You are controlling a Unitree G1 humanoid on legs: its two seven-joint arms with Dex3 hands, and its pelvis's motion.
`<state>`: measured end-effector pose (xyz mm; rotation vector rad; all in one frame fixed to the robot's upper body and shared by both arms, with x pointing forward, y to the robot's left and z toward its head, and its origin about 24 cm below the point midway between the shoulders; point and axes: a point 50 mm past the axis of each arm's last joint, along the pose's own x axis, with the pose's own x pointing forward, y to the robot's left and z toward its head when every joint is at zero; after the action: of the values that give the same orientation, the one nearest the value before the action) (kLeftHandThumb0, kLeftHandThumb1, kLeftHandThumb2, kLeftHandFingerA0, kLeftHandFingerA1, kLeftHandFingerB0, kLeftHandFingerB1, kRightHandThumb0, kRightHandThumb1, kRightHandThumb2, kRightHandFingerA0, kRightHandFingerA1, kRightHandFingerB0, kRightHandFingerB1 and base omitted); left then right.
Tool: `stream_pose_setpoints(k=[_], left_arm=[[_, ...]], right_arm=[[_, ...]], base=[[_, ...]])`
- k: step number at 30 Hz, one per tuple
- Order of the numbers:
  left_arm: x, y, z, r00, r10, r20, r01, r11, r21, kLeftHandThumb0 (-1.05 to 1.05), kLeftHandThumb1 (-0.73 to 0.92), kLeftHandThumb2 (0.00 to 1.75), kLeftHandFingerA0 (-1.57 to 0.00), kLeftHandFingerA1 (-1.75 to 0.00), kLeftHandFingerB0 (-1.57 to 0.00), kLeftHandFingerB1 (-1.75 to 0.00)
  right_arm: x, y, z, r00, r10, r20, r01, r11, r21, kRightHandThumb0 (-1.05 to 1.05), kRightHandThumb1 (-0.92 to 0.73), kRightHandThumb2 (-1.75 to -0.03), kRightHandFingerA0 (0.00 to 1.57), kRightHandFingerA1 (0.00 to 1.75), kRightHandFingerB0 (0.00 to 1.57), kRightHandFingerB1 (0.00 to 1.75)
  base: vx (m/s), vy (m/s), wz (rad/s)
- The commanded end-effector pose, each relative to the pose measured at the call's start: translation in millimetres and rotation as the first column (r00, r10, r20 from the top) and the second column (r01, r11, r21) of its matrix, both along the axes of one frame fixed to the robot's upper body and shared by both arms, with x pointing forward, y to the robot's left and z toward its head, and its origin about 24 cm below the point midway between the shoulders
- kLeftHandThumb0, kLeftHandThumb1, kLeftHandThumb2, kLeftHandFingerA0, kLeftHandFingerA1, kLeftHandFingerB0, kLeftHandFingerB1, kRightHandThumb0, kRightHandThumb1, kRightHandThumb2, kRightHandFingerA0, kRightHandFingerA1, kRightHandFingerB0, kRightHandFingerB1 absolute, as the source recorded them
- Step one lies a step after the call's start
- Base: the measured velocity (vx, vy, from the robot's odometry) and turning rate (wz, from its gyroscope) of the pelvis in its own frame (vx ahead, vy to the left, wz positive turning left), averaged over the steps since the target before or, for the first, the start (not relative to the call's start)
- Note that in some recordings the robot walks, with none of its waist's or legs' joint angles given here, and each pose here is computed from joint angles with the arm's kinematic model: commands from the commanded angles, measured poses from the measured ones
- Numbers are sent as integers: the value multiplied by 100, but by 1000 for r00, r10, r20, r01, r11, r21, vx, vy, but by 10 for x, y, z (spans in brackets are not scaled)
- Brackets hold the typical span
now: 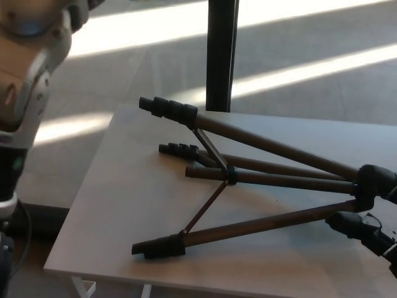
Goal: Use both hands of the robot to pick up the tripod lying in the middle of the desk and make it stand upright on the desk
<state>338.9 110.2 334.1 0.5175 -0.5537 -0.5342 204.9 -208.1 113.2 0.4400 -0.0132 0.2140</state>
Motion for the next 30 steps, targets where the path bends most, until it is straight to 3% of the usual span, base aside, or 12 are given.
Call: stream_pose_setpoints(k=[1,2,3,9,12,21,23,25,26,28,29,30], left_arm=[[118,-381,-134,996,48,70,-63,973,224,-71,72,62,-81,-77,-74,-58],[135,-467,-174,997,27,76,-45,969,245,-67,59,103,-80,-84,-71,-72],[138,-500,-194,996,26,82,-47,962,267,-69,73,62,-80,-79,-73,-59],[148,-688,-355,992,39,117,-87,896,435,-67,74,62,-65,-62,-61,-53],[200,-780,-496,989,52,136,-116,847,519,-70,73,62,-66,-66,-61,-55],[338,-822,-581,981,119,153,-186,803,567,-71,75,63,-60,-68,-57,-53],[373,-815,-645,977,145,156,-212,733,646,-76,74,63,-45,-62,-51,-49],[377,-803,-650,976,147,162,-218,723,656,-76,74,63,-45,-62,-51,-49],[386,-777,-705,974,143,176,-227,640,734,-78,77,63,-33,-60,-46,-47],[406,-755,-796,969,152,196,-248,579,776,-79,76,63,-34,-56,-48,-43],[415,-746,-849,963,150,223,-268,525,808,-86,64,79,-29,-56,-41,-47],[425,-739,-893,961,144,237,-277,474,836,-81,80,65,-27,-53,-39,-40]], right_arm=[[5,-13,-129,988,-108,-108,108,994,-1,-72,-72,-62,76,75,69,49],[11,-1,-137,988,-107,-112,110,994,18,-72,-72,-62,75,75,68,49],[14,7,-136,987,-111,-116,114,993,24,-71,-71,-62,76,75,69,50],[16,13,-142,987,-117,-112,120,992,26,-73,-71,-62,77,75,67,50],[6,-3,-112,986,-130,-108,135,990,41,-71,-71,-62,78,74,67,50],[29,-1,-107,984,-140,-111,147,987,60,-71,-71,-61,80,74,68,51],[29,-15,-97,983,-149,-104,155,986,56,-71,-70,-61,81,74,65,51],[36,-12,-93,984,-147,-102,153,987,55,-71,-70,-61,81,74,65,51],[45,-17,-79,983,-155,-101,161,985,55,-72,-71,-62,80,76,62,50],[45,-26,-68,981,-166,-99,172,984,48,-71,-71,-62,82,75,64,50],[43,-24,-62,981,-166,-98,171,984,45,-71,-72,-62,81,76,65,50],[43,-23,-57,981,-166,-96,171,984,43,-71,-72,-63,80,77,65,50]], base=[[0,0,0],[0,0,0],[0,0,0],[0,0,0],[0,0,0],[0,0,0],[0,0,0],[0,0,0],[0,0,0],[0,0,0],[0,0,0],[0,0,0]])
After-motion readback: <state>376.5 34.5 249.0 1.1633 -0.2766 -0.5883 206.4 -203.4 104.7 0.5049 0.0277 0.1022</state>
